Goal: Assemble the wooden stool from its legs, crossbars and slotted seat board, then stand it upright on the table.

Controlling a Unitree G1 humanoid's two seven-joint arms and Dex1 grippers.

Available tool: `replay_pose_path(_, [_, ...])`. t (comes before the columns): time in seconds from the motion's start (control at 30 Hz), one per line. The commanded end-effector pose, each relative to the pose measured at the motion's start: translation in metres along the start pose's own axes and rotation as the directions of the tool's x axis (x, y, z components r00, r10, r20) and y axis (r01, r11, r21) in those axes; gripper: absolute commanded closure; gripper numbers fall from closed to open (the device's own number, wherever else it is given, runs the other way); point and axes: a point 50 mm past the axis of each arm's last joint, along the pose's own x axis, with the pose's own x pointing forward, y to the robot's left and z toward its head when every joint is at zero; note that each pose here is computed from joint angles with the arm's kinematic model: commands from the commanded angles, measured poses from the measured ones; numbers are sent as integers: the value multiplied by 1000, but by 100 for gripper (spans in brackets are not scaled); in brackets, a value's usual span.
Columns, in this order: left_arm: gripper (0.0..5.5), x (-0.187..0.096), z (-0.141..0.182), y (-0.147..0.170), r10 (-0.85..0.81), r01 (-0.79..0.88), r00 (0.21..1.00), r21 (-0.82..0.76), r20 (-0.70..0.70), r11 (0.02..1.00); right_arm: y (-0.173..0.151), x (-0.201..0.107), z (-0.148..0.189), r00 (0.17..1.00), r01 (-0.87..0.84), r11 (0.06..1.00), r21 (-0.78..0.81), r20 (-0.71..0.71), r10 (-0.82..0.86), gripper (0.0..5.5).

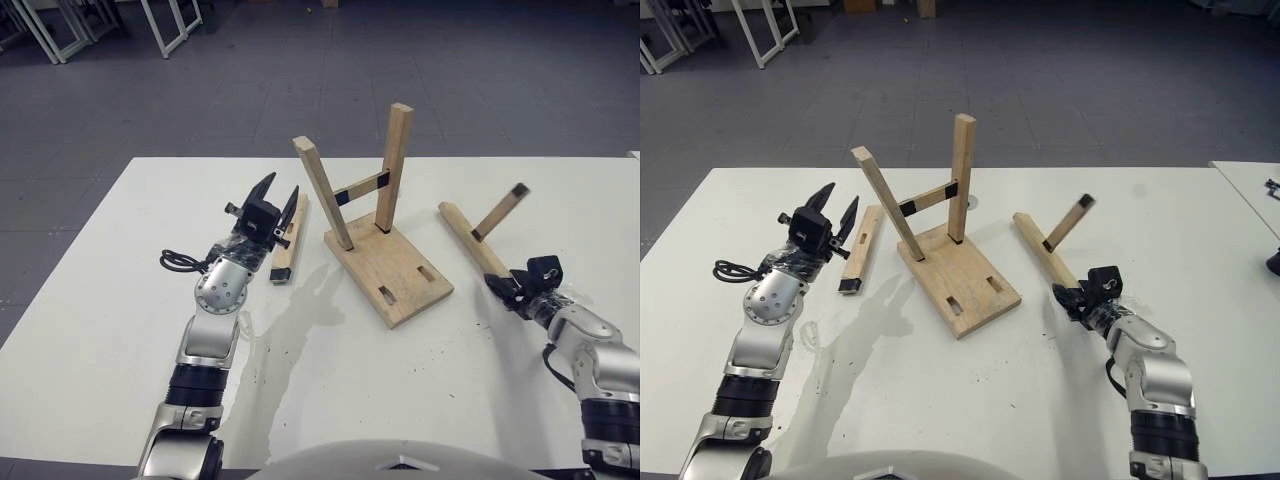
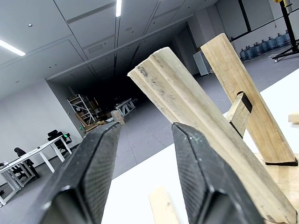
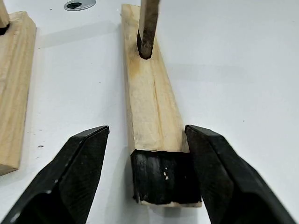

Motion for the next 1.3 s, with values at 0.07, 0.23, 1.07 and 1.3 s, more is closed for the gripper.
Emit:
replay_pose_path(0.07, [347,0,-2,-2,6,-6,1000,-7,-16,1000,2,21,-9,999,17,998,-53,-41,-19,249])
replay_pose_path(0.23, [347,-1,-3,-1,10,-10,1000,-10,-22,1000,6,32,-7,999,26,998,-54,-41,-28,273])
replay_pose_path(1.07, [301,44,122,5,-113,237,970,-949,218,206,92,-42,207,543,9,919,-394,774,327,448])
replay_pose_path(1.3, [185,41,136,-9,-299,292,914,-956,274,17,133,-50,214,423,-119,830,-545,728,539,448])
